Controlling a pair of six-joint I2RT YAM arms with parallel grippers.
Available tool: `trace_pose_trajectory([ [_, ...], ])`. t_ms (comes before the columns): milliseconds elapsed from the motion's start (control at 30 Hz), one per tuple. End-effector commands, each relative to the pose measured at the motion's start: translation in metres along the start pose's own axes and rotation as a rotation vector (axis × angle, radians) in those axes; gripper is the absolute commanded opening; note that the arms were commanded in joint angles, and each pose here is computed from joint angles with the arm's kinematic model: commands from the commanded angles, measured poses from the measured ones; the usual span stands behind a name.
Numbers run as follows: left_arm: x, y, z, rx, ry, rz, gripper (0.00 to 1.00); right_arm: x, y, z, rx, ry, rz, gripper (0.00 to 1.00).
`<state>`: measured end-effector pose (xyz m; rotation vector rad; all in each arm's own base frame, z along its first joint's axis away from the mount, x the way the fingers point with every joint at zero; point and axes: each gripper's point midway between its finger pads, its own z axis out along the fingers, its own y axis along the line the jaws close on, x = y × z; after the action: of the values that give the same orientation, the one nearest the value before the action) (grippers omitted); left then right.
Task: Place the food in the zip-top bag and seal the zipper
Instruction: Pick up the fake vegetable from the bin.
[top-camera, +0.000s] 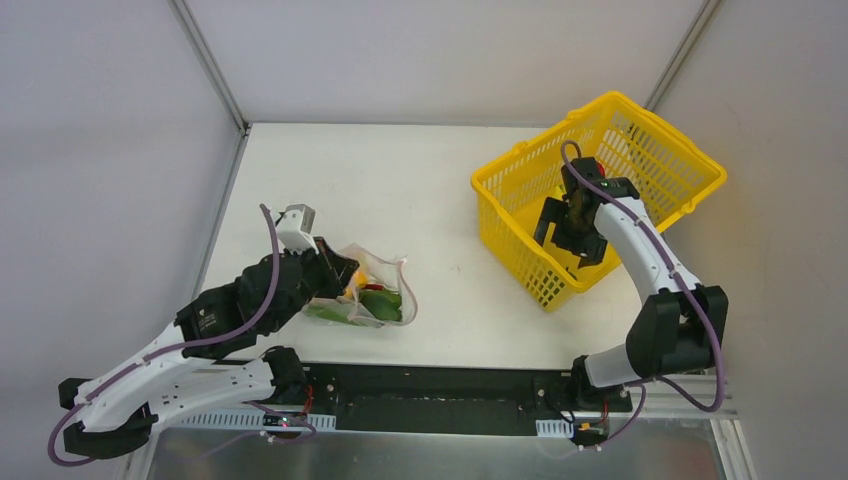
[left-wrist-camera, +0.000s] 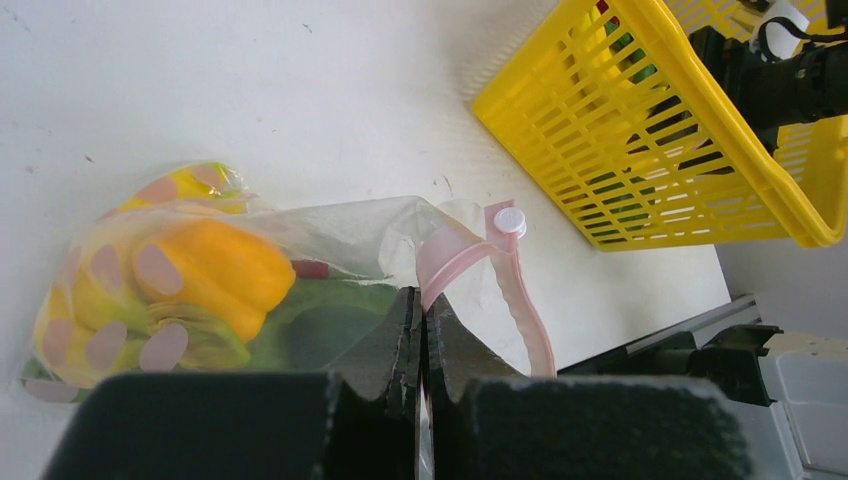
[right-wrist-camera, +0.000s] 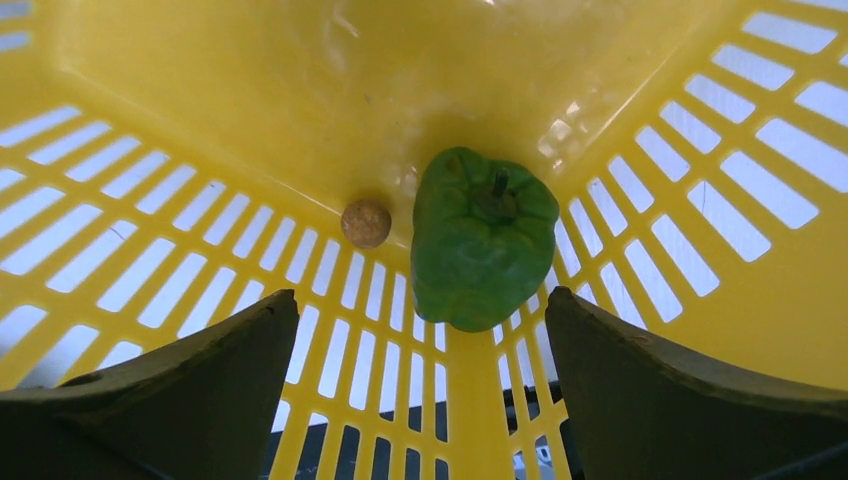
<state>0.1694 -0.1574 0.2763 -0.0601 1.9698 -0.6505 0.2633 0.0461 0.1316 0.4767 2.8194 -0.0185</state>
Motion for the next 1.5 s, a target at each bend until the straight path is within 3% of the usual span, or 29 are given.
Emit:
trace_pose_trajectory([
  [0, -0.015, 0.003, -0.006, -0.003, -0.052, 0.02, 0.01, 0.022, -0.018, 0.006, 0.12, 0.079, -0.02, 0.97],
  [333, -0.02, 0.01, -0.012, -0.014, -0.07, 0.046, 0.02, 0.036, -0.027, 0.026, 0.207, 0.142, -0.017, 0.97],
  [467, -0.018, 0.011, -0.012, -0.013, -0.061, 0.051, 0.02, 0.046, -0.021, 0.037, 0.195, 0.19, -0.004, 0.9],
  [600, -0.016, 0.013, -0.012, -0.018, -0.062, 0.042, 0.02, 0.053, -0.019, 0.049, 0.208, 0.223, -0.02, 0.9],
  [833, -0.017, 0.015, -0.013, -0.023, -0.068, 0.038, 0.02, 0.049, -0.017, 0.052, 0.214, 0.209, -0.036, 0.66],
  [900, -0.017, 0.015, -0.013, -0.025, -0.068, 0.039, 0.02, 0.045, -0.012, 0.05, 0.196, 0.195, -0.03, 0.51],
  [933, -0.016, 0.015, -0.012, -0.024, -0.064, 0.04, 0.02, 0.042, -0.008, 0.049, 0.177, 0.189, -0.025, 0.49],
  [1133, -0.014, 0.013, -0.011, -0.021, -0.054, 0.031, 0.02, 0.005, 0.017, 0.029, 0.076, 0.044, 0.002, 0.43],
  [1467, -0.009, 0.008, -0.007, -0.015, -0.033, 0.012, 0.02, -0.047, 0.047, -0.017, -0.132, -0.241, 0.05, 0.42],
])
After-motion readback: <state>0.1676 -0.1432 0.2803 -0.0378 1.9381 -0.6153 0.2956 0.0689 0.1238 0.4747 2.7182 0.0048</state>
